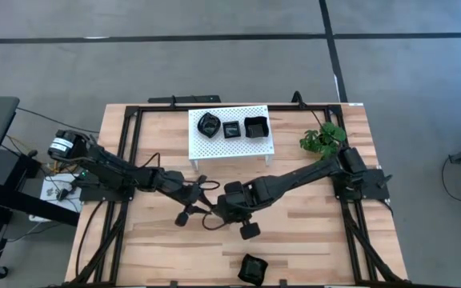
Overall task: Pick & Place Mini shaped plates
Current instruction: Stack the leaf-shaped plate on top of the leaf-shaped plate on the shelf
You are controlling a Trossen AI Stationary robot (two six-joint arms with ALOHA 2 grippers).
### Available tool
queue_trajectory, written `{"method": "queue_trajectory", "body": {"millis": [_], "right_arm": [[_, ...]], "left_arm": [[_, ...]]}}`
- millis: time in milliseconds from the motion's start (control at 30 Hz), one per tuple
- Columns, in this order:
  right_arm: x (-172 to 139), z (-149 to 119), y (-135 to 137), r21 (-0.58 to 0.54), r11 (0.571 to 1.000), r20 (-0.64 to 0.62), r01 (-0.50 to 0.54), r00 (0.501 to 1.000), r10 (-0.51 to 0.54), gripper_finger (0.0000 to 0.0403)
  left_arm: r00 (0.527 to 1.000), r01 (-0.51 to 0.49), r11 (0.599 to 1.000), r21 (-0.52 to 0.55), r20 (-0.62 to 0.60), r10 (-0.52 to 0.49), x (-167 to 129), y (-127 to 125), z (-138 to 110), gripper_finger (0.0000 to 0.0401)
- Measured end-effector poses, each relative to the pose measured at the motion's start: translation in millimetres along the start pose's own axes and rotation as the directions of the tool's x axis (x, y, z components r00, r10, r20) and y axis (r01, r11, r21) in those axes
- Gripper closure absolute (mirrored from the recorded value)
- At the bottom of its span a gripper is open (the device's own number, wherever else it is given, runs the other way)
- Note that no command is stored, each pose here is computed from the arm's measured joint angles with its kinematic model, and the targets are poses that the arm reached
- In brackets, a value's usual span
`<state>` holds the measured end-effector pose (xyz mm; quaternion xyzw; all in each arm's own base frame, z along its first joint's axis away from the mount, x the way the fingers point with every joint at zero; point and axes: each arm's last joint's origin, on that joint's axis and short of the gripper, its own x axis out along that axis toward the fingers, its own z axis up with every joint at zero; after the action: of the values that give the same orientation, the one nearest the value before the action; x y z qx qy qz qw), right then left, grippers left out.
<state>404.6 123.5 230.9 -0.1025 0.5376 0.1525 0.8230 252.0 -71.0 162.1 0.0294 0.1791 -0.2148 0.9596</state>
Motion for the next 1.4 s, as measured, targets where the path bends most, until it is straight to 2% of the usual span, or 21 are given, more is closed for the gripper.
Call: {"method": "queue_trajectory", "body": {"millis": [167,367,500,833,900,1100,1400], "right_arm": [[-1.8,0.2,3.0,-0.064,0.998,0.002,-0.003,1.0,0.003,0.0402],[-10.6,2.9,8.7,-0.098,0.995,0.037,-0.002,0.999,0.006,0.0402],[-10.6,2.8,8.5,-0.098,0.995,0.036,-0.002,0.999,0.006,0.0402],[-10.8,2.2,1.7,-0.083,0.997,0.034,0.005,0.999,-0.002,0.0402],[-10.8,2.1,1.2,-0.082,0.997,0.033,0.008,0.999,-0.005,0.0399],[-12.7,7.2,0.8,-0.067,0.998,0.076,0.013,0.997,-0.008,0.0357],[-23.2,16.6,-1.5,-0.062,0.998,0.126,0.019,0.992,-0.011,0.0278]], "left_arm": [[0.999,0.002,1.0,-0.008,-0.046,-0.002,-0.1,-0.1,-4.5,0.0304],[0.999,0.005,1.0,-0.005,-0.043,-0.005,0.0,-0.7,-4.2,0.0304],[0.999,0.016,0.998,0.059,-0.041,-0.014,0.4,-3.1,-3.9,0.0309],[0.997,0.063,0.99,0.122,-0.041,-0.059,1.5,-12.3,-3.6,0.0387],[0.997,0.064,0.99,0.122,-0.044,-0.059,1.4,-12.4,-4.0,0.0391],[0.997,0.071,0.99,0.123,-0.03,-0.068,1.4,-12.1,-2.6,0.0377],[0.996,0.079,0.992,0.094,-0.038,-0.076,1.4,-12.5,-3.4,0.0389]]}}
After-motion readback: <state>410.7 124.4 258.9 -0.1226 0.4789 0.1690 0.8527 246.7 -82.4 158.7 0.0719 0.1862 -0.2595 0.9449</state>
